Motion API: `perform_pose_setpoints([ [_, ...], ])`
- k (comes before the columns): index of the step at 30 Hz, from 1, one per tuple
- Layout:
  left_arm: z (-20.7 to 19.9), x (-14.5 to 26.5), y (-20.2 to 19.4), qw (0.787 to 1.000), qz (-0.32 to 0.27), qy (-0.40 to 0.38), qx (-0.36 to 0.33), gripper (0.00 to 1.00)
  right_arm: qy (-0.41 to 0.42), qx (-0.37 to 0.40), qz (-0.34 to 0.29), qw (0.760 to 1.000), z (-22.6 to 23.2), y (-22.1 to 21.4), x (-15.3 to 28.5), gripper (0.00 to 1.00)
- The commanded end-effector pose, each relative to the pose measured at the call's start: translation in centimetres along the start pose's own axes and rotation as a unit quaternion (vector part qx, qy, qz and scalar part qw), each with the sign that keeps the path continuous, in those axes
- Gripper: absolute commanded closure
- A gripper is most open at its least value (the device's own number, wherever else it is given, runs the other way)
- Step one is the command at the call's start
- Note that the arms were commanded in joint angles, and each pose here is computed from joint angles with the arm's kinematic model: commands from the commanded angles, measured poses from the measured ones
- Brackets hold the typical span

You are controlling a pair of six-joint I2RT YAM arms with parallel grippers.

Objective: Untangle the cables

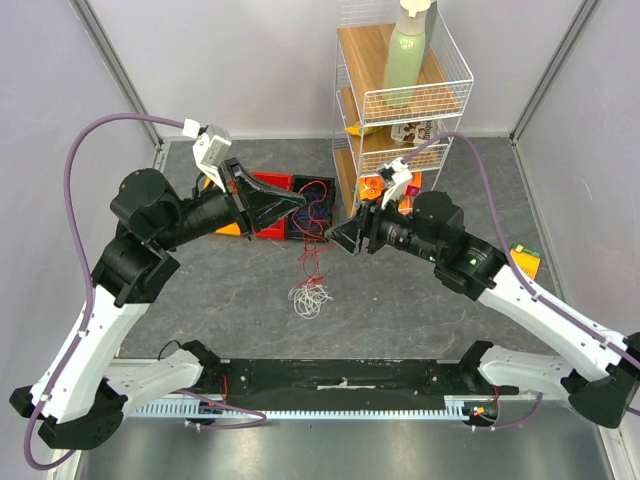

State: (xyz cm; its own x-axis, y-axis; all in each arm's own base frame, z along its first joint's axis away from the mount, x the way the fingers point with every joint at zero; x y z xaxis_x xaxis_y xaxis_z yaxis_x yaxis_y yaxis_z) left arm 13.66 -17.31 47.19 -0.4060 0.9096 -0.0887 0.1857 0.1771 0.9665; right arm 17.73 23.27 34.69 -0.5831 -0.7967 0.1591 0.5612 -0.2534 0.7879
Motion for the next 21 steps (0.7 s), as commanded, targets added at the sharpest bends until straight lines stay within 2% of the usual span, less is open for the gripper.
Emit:
perform_pose_setpoints([
  [1, -0.9, 0.4, 0.9, 1.000, -0.011, -0.022, -0.011, 0.98, 0.084, 0.029, 0.011, 0.996, 1.6, 0.2, -0.3, 0.37],
  [5, -1.0, 0.4, 0.9, 1.000, -0.011, -0.025, -0.013, 0.98, 0.078, 0.027, 0.032, 0.996, 0.7, -1.0, -1.6, 0.41],
  [7, -1.1, 0.6, 1.1, 0.999, -0.012, -0.026, -0.017, 0.98, 0.062, 0.021, 0.027, 0.998, 0.1, -1.3, -1.9, 0.56],
  [9, -1.2, 0.9, 1.3, 0.999, -0.016, -0.019, -0.023, 0.98, 0.007, 0.015, 0.011, 1.000, -1.2, -1.5, -1.9, 0.76],
  [11, -1.3, 1.4, 1.7, 0.999, -0.024, -0.006, -0.035, 0.98, -0.078, 0.011, -0.019, 0.997, -3.1, -1.4, -1.4, 0.93],
  [12, -1.2, 1.7, 2.0, 0.999, -0.031, 0.006, -0.043, 0.98, -0.119, 0.008, -0.030, 0.992, -4.1, -1.6, -0.9, 0.99],
  [16, -0.3, 4.0, 3.1, 0.987, -0.070, 0.116, -0.082, 0.98, -0.296, 0.014, -0.056, 0.953, -8.5, -3.1, 2.4, 1.00],
  [21, 0.7, 8.1, 4.9, 0.949, -0.118, 0.263, -0.130, 0.98, -0.420, 0.026, -0.049, 0.906, -12.1, -6.1, 7.1, 1.00],
])
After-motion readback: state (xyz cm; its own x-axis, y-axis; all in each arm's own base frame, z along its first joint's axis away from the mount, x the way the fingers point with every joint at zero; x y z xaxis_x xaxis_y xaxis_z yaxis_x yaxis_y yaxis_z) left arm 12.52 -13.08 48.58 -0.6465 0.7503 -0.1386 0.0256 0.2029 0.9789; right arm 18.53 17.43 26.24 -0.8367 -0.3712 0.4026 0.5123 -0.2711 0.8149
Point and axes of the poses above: each gripper's point midway between its finger pads, its own x axis back along the fingers, its own z axis along the line the jaws close on, y = z × x, the point moved 8 cm from there along x, back along the fingers, and after that the axes turned 6 degrees about -x, right-handed, at the moved point
